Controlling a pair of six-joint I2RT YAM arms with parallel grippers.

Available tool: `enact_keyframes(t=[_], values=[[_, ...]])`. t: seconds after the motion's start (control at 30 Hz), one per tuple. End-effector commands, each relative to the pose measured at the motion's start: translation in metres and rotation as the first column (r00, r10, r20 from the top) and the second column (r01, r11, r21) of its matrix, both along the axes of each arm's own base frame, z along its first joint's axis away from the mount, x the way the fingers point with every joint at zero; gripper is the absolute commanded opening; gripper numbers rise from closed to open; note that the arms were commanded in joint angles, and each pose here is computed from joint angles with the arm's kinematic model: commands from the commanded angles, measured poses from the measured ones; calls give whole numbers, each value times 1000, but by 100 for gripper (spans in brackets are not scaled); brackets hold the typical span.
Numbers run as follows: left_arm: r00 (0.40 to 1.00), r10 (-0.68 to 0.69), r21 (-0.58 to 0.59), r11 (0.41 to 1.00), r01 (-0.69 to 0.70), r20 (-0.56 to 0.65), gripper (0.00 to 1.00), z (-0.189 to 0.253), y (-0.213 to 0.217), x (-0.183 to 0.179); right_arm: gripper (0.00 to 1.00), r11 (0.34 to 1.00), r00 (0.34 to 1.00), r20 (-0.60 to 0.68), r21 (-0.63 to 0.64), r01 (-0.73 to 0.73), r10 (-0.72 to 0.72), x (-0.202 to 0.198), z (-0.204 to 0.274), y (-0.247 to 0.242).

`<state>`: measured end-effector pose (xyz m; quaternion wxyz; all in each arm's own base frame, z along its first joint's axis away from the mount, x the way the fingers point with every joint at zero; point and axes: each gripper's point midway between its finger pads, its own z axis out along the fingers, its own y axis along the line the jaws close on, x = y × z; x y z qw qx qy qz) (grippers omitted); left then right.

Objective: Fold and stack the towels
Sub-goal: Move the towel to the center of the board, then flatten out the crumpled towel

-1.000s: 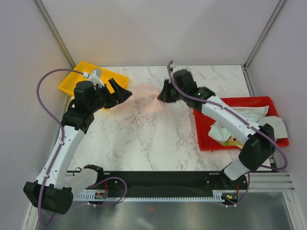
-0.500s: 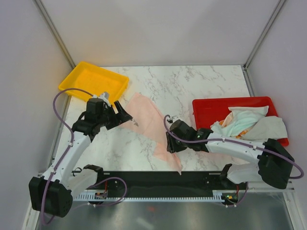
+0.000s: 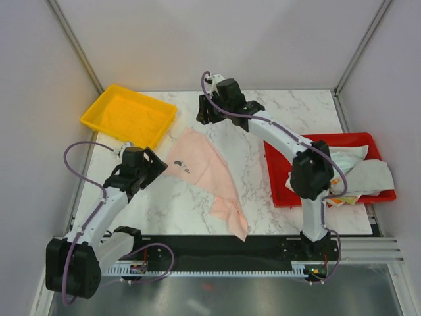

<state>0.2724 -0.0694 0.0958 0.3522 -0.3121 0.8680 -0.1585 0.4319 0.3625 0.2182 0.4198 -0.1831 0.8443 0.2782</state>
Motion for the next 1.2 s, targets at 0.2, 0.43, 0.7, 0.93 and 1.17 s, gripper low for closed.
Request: enact_keyframes(t=[0.2,0.43,0.7,0.93,1.17], values=[[990,125,-55,990,-128,-59,80,-39,2,36,58,996,998,-39,-71,-58,56,79,-103,46],[987,142,-32,989,-145,-71,75,-50,3,55,56,999,993,-102,-1,-52,51,83,-145,60],[983,105,-29,993,-111,-150,61,-73,-3,54,35,997,982,-186,-80,-1,-14,56,-168,28],[994,-74,-61,996,69,-84,29,-49,-30,62,0,967,935,-300,-222,126,-191,-22,-182,-62],[969,-243,-77,968,240,-41,45,-36,-60,50,22,966,921,-319,-193,170,-225,-72,-170,-92]])
